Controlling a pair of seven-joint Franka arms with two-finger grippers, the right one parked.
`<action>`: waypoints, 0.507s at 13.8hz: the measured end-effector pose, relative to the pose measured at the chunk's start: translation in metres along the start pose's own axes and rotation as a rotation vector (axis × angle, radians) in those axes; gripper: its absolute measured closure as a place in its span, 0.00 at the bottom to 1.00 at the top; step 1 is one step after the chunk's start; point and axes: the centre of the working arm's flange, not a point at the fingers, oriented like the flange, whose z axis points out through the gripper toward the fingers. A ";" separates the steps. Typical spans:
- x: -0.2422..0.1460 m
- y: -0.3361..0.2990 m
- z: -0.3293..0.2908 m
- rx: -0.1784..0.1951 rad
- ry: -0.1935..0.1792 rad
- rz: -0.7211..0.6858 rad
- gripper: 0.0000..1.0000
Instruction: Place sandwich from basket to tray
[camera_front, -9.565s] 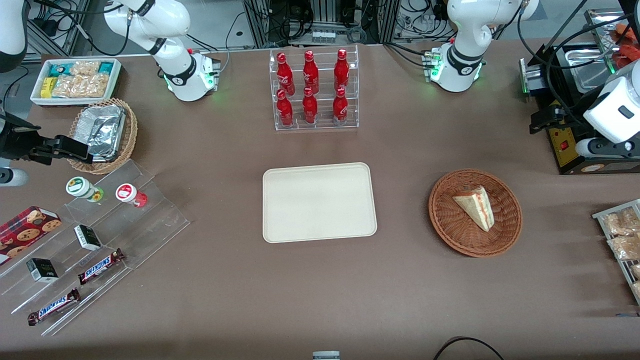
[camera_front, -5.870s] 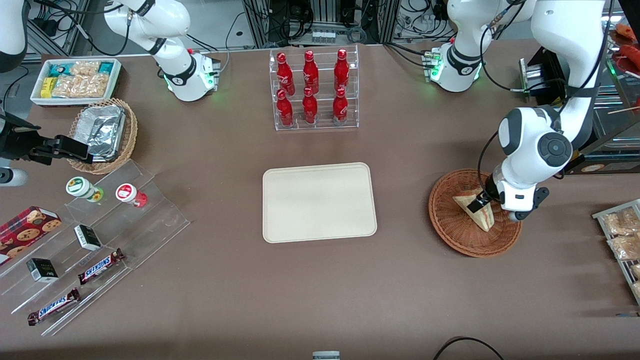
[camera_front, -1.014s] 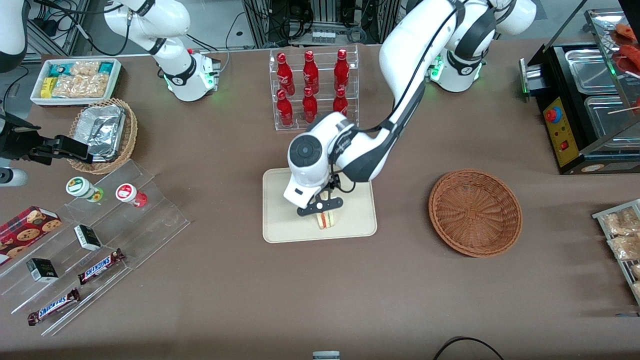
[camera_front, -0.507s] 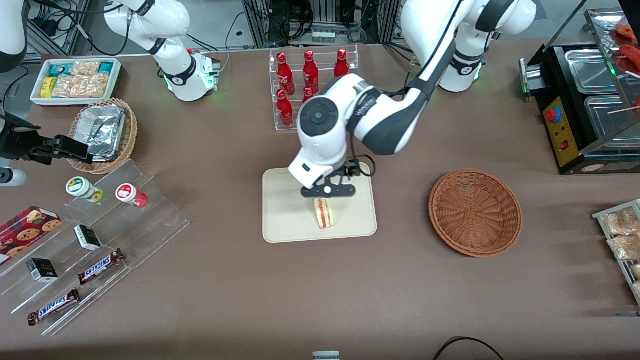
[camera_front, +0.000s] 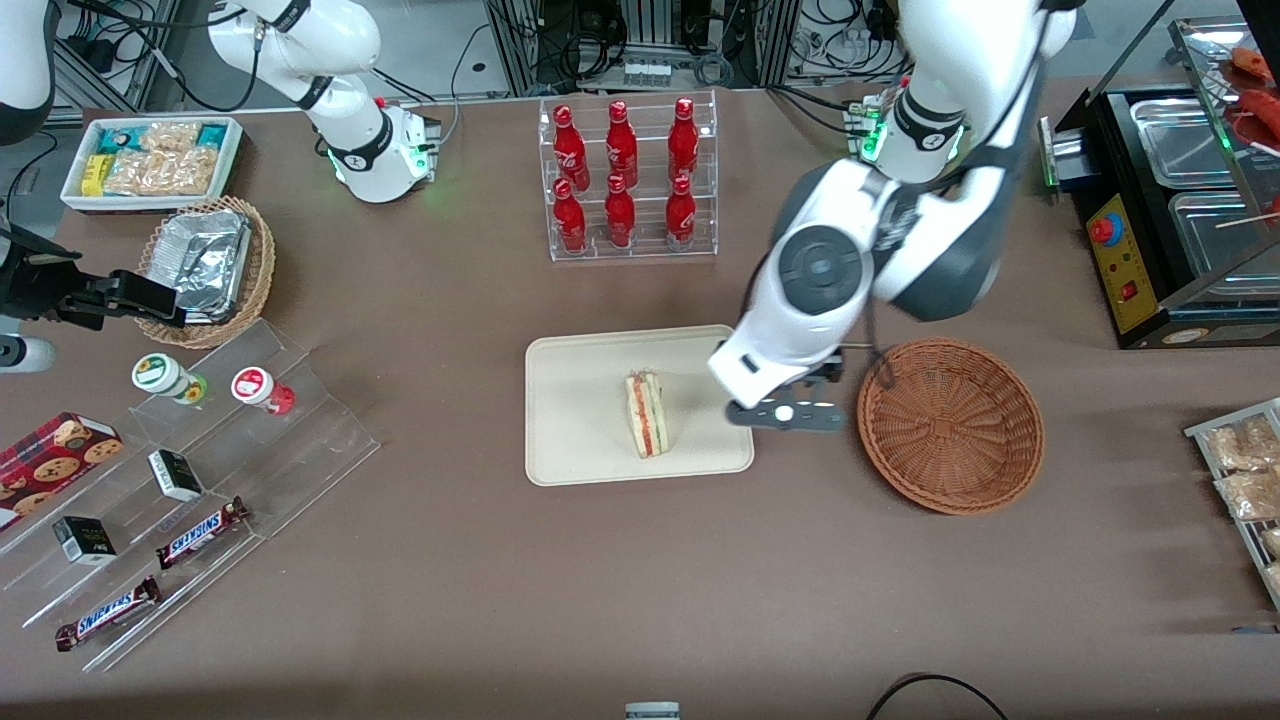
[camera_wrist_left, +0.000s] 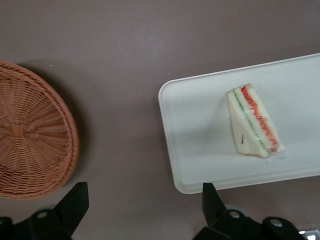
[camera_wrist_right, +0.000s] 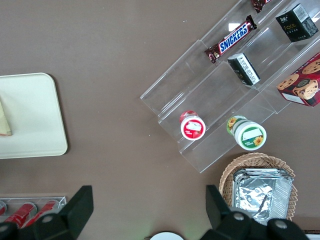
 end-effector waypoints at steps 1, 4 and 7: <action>-0.004 -0.016 -0.007 -0.003 -0.001 0.015 0.00; -0.017 -0.059 -0.023 -0.006 -0.024 0.052 0.00; -0.028 -0.102 -0.045 -0.011 -0.054 0.080 0.00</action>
